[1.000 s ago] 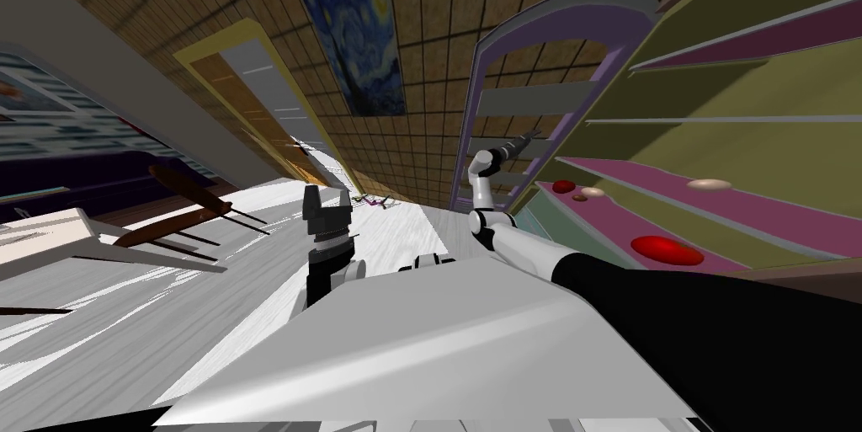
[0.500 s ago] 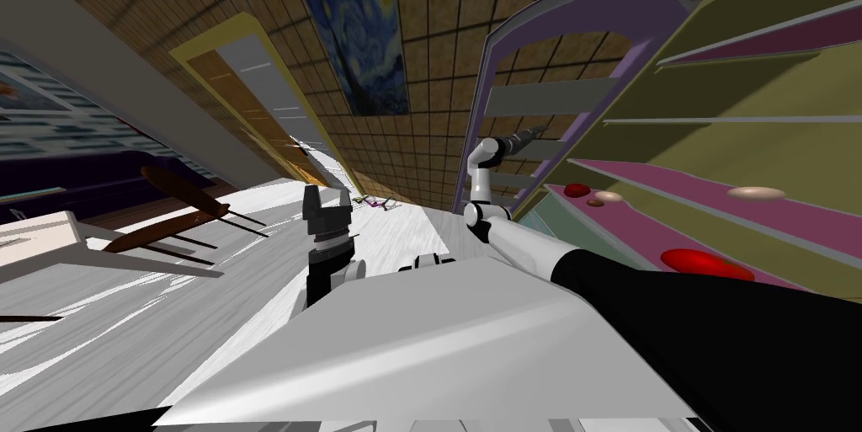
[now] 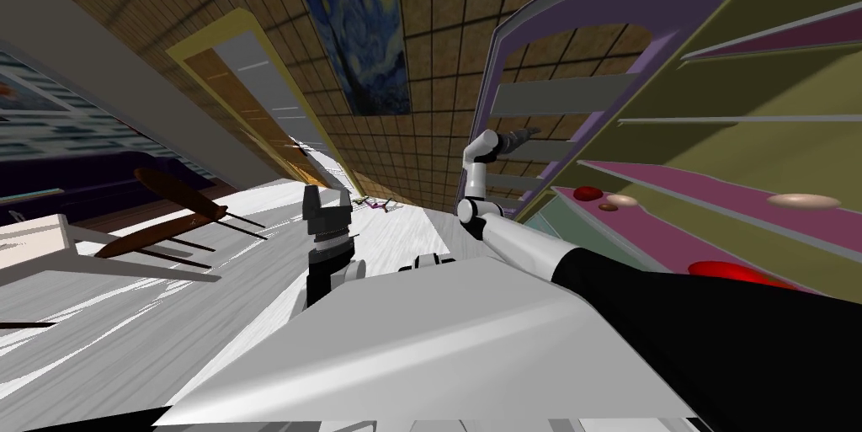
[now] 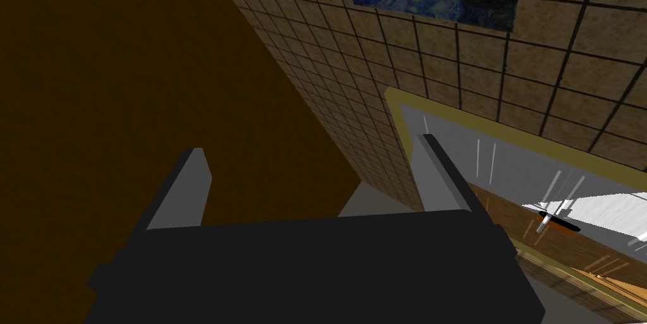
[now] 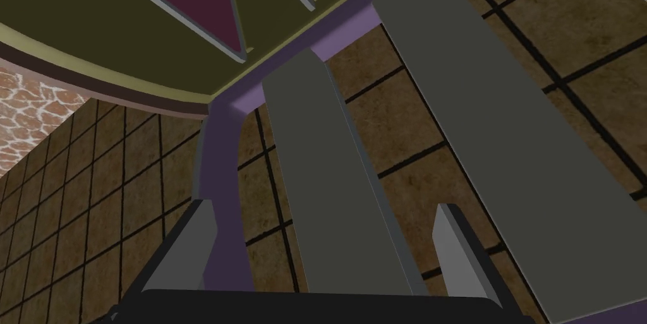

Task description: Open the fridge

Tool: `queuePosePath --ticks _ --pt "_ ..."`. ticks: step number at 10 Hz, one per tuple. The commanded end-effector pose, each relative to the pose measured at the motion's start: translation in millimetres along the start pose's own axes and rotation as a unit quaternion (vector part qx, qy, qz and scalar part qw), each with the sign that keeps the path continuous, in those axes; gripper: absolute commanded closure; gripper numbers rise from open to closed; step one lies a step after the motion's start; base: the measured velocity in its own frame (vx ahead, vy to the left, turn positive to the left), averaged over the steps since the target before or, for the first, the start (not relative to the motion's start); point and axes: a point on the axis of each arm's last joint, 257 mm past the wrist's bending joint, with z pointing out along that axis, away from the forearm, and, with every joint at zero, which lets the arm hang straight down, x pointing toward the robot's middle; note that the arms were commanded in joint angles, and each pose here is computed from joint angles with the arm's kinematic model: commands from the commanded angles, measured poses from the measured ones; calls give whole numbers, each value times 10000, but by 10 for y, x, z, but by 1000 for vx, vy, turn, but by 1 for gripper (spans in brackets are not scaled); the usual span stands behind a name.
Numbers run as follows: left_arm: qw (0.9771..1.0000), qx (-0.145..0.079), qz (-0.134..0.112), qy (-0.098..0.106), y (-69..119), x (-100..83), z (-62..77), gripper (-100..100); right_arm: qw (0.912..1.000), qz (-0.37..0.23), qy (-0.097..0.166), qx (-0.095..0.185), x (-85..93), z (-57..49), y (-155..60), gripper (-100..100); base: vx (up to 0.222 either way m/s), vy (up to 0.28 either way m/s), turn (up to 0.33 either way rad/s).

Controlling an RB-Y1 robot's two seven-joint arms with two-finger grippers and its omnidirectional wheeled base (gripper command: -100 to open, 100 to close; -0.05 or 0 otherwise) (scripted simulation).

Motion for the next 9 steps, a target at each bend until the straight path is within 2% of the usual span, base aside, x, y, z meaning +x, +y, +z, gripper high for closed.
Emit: queuePosePath --ticks 1,3,4,5,6,9 --pt "10000 0 0 0 0 0 0 0 9989 68 -72 -463 -85 -260 237 -100 51 21 4" --pt "10000 0 0 0 0 0 0 0 9974 64 -142 -703 -133 -429 390 -100 25 11 2" --pt "10000 0 0 0 0 0 0 0 9979 66 -125 -631 -124 -388 355 -100 9 5 3" --pt "10000 0 0 0 0 0 0 0 9978 65 -127 -643 -125 -399 362 -100 0 0 0" --pt "10000 0 0 0 0 0 0 0 9979 64 -125 -635 -212 -422 215 -100 6 -8 4" --pt "10000 0 0 0 0 0 0 0 9979 63 -123 -631 -320 -457 17 -100 14 -17 4"
